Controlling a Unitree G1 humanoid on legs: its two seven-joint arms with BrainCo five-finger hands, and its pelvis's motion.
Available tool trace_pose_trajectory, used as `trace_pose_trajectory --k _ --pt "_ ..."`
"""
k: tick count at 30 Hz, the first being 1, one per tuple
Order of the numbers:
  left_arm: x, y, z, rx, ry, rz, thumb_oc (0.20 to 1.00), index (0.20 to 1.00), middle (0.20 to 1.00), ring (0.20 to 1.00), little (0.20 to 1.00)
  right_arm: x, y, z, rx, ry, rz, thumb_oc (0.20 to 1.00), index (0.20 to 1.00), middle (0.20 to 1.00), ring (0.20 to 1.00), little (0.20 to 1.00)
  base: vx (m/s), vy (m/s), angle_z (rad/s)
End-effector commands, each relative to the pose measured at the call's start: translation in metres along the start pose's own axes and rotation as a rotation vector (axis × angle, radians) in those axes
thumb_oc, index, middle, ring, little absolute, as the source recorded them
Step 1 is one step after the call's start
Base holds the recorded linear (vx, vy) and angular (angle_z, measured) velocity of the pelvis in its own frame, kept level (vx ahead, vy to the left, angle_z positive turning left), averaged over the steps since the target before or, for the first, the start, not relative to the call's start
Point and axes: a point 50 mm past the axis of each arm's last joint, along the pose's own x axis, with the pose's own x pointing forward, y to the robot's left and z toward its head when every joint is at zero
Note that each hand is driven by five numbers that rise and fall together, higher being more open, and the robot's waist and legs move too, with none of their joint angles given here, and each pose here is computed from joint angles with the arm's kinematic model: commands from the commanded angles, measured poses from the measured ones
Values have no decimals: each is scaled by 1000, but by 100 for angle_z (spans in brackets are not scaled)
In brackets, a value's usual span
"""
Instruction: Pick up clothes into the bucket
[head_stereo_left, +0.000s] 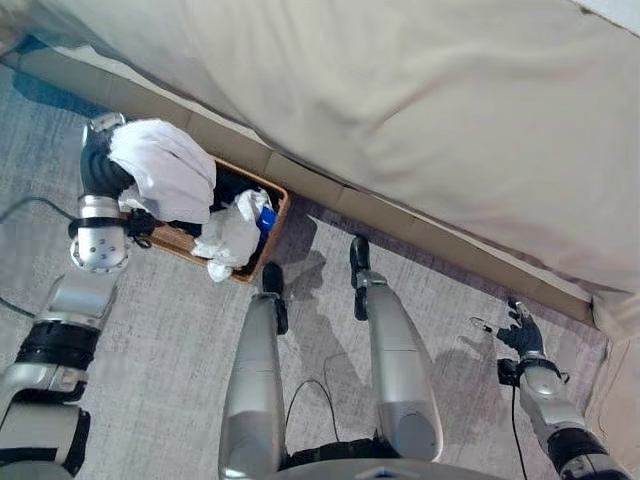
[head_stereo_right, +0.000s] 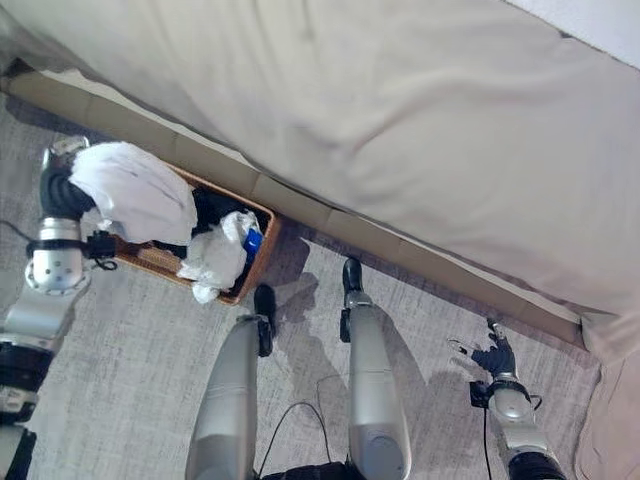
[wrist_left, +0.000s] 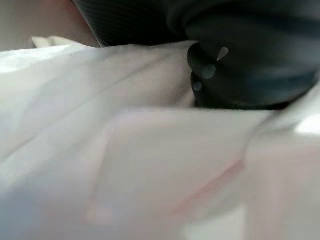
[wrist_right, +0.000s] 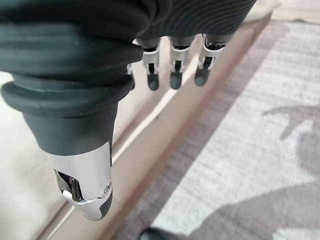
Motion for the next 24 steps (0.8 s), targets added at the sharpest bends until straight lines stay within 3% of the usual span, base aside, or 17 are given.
trace_pose_trajectory --k 1,13,20,22,24 --pt "24 27 21 -20 -93 140 200 200 200 200 200 -5 -13 -1 2 -35 -51 1000 1000 1000 1000 1000 60 -46 1" --pt "28 35 -14 -98 116 264 200 200 200 200 200 -7 -2 7 28 -88 -36 1000 1000 1000 1000 1000 5 -13 1" --pt "17 33 -38 -41 231 254 200 200 200 200 200 -6 -1 13 21 -109 -35 1000 1000 1000 1000 1000 3 -2 -2" --pt "10 36 -50 -14 295 252 1000 1000 1000 1000 1000 -5 -1 13 15 -102 -34 1000 1000 1000 1000 1000 0 0 0" --pt "7 36 -55 -11 319 260 1000 1000 1000 1000 1000 -4 0 14 12 -102 -29 1000 1000 1000 1000 1000 2 4 -2"
